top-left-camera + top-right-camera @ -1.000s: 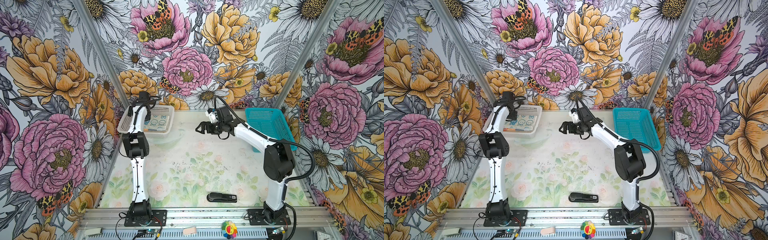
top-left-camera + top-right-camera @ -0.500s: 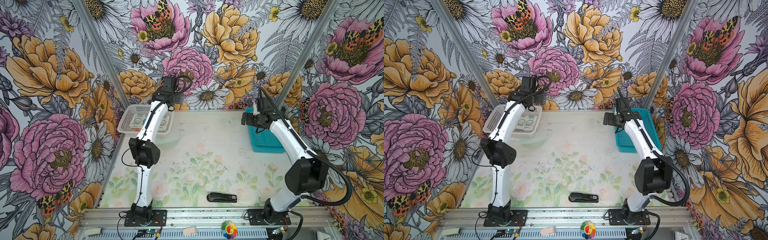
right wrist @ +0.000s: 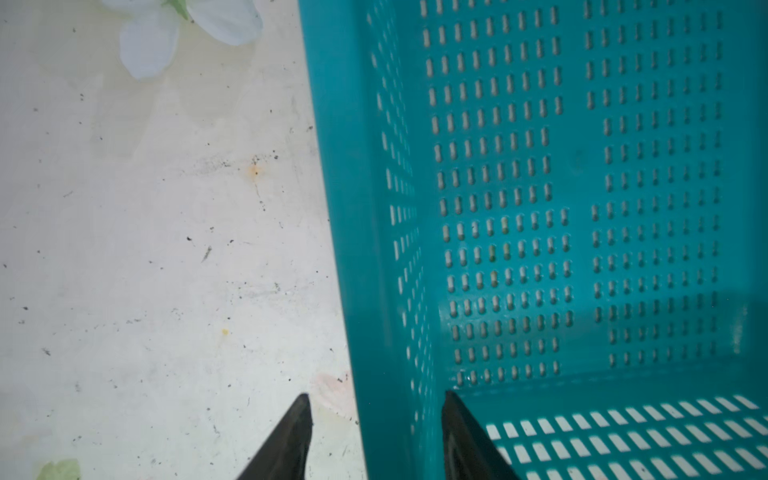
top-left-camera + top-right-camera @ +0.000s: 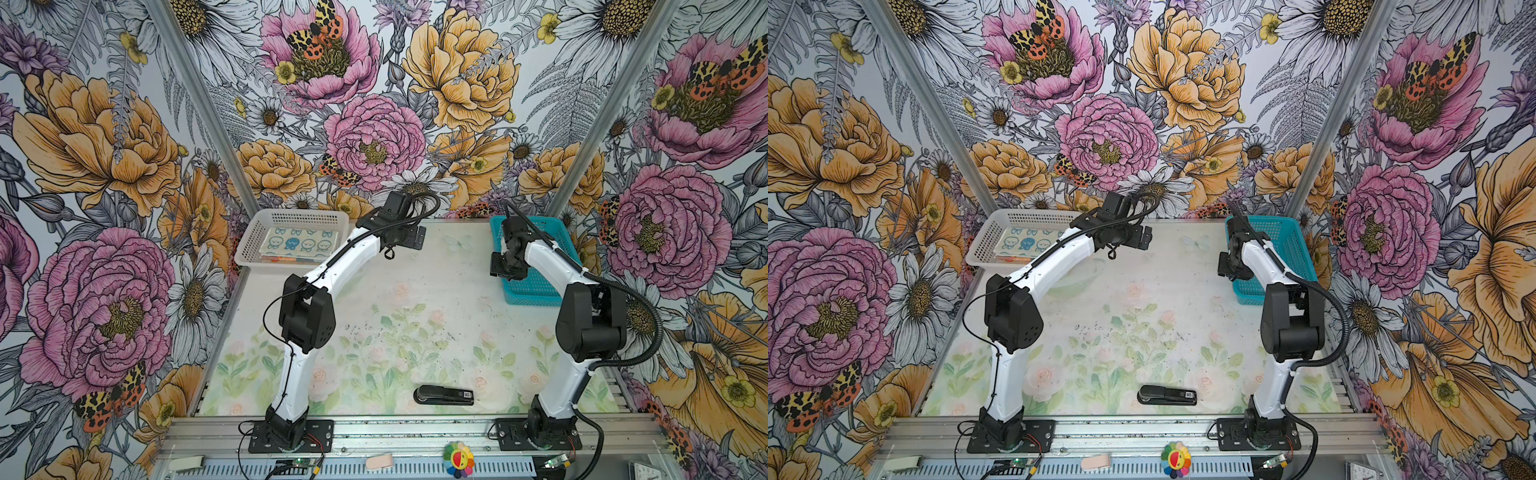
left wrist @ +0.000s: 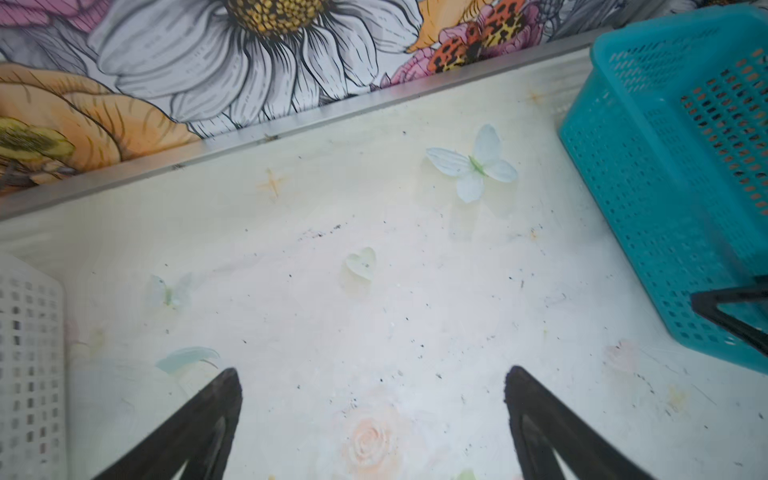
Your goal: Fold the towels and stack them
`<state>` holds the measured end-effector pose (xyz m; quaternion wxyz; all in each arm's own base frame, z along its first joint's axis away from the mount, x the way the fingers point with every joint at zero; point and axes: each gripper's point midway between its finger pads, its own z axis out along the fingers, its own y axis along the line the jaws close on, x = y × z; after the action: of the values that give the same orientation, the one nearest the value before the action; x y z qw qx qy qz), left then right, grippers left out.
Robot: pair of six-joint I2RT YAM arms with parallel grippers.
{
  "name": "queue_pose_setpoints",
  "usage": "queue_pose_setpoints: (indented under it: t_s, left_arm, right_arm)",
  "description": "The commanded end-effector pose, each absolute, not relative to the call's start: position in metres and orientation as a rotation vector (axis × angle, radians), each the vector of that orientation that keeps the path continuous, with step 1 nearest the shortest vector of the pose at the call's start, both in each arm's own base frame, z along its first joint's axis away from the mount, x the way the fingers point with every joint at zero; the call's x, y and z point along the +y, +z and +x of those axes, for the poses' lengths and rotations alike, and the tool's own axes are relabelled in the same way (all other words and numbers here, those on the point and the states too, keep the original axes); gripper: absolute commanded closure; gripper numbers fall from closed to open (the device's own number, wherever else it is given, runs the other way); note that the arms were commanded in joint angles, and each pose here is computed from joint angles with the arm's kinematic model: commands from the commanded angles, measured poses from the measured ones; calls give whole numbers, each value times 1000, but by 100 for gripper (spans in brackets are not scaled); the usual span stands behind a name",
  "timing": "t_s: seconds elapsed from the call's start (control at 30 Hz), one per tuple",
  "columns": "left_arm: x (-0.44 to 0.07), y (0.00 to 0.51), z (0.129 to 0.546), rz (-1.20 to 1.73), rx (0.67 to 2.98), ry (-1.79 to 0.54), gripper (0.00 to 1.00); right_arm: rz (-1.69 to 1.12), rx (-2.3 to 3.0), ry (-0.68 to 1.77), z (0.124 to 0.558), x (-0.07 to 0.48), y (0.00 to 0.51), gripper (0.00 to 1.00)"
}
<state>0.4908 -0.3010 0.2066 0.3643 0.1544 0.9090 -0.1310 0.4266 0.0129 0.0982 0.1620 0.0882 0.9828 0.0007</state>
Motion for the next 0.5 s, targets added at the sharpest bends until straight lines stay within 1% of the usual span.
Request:
queue_pose_setpoints:
  t_s: [0.0, 0.07, 0.2, 0.3, 0.33, 0.47]
  left_arm:
    - [-313, 261, 483, 307, 2180, -540, 1]
    - [-309, 259, 477, 290, 2184, -551, 1]
    - [-297, 259, 467, 273, 2193, -532, 1]
    - [-281, 254, 463, 240, 2206, -514, 1]
    - [-273, 263, 459, 223, 2187, -525, 1]
    - [-245, 257, 456, 160, 2198, -513, 1]
  right_arm:
    - [258, 2781, -5, 434, 17, 97, 63]
    - [244, 2779, 12, 435, 26, 98, 71]
    - [224, 2760, 59, 437, 57, 105, 78]
    - [238, 2741, 104, 438, 87, 113, 87]
    - [239, 2733, 120, 439, 99, 116, 88]
    - [218, 2710, 197, 444, 150, 125, 92]
